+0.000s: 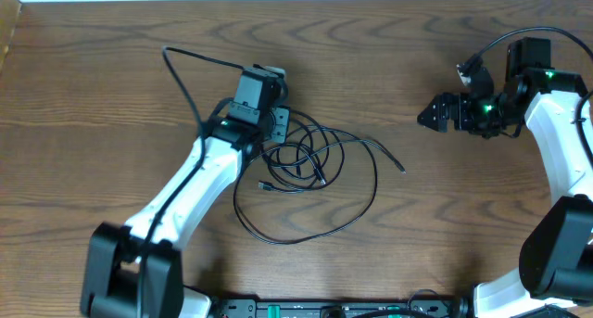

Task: Untangle cables

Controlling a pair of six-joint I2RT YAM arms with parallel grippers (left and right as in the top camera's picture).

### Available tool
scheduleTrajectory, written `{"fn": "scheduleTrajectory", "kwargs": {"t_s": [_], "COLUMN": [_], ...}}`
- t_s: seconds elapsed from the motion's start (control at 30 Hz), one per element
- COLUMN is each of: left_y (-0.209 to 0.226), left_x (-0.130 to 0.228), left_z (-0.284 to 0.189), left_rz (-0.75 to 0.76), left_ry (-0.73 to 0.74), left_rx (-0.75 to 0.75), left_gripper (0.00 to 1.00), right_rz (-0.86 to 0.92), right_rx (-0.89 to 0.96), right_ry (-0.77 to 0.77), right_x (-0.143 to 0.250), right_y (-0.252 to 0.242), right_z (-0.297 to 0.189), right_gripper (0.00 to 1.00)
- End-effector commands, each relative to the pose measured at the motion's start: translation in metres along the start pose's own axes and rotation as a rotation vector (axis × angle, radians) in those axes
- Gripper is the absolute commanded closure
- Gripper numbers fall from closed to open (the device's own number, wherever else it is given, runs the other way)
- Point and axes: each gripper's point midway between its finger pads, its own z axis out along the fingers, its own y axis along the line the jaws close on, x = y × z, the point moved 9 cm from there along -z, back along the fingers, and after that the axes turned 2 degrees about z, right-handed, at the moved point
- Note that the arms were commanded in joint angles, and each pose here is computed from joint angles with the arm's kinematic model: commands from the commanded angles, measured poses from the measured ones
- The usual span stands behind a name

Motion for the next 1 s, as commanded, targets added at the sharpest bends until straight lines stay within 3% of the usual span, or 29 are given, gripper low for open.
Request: {"fn": "scheduleTrajectory", "kwargs": {"t_s": [0.0,0.17,0.57,0.7,0.97], "left_y": [0.006,0.012,0.013,0.007,0.004], "left_x": [-0.001,0.001,0.012,0.021,0.030], "left_z": [0.019,0.038,0.075,0.086,0.099], "left_rz": [0.008,0.003,-0.011,-0.004,-0.006], "left_ry": [0.010,0.011,0.049,0.092,0.126], "left_rx": [-0.078,-0.125,-0.067,-0.001,0.040], "left_gripper": [0.49,0.50,0.50,0.63,0.64], "right_rz": [0.011,0.021,0.034,0.048,0.061], "right_rx": [0.020,0.019,0.018,0.018,0.018], "right_ry": [0.006,0.026,0.032,0.031,0.038], "right_x": [0.002,0.006,0.007,0.006,0.008], "right_y": [0.001,0.001,0.001,0.001,0.002], "right_z": [-0.002,-0.002,-0.002,-0.002,-0.002], "right_gripper": [0.01,0.01,0.01,0.01,0.01]}}
